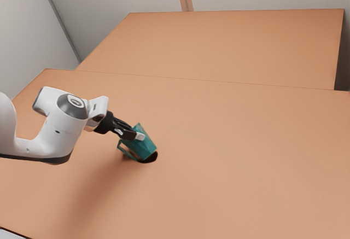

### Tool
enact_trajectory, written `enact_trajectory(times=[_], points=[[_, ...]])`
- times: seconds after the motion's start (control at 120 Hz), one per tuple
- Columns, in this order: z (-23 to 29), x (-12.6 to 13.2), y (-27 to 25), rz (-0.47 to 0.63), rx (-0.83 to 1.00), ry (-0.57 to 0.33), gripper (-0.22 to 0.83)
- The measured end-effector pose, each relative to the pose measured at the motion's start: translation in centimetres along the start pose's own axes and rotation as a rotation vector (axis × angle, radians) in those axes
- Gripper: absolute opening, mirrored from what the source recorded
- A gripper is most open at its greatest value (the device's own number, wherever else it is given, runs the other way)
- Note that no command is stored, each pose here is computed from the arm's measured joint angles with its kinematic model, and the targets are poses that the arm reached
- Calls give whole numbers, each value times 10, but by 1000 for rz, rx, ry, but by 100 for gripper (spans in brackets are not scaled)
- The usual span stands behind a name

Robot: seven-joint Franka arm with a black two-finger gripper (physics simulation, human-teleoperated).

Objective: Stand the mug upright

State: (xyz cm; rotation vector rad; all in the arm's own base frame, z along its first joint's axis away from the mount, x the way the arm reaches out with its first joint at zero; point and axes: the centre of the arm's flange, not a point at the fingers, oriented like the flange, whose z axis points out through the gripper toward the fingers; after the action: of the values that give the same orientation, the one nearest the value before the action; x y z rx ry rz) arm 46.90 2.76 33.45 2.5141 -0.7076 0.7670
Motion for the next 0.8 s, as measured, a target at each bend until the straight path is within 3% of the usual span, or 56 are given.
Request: enact_trajectory(times=[0.342,0.8], points=[[6,9,15,6,-20,22,-11],[-14,25,22,29,-1,64,-17]])
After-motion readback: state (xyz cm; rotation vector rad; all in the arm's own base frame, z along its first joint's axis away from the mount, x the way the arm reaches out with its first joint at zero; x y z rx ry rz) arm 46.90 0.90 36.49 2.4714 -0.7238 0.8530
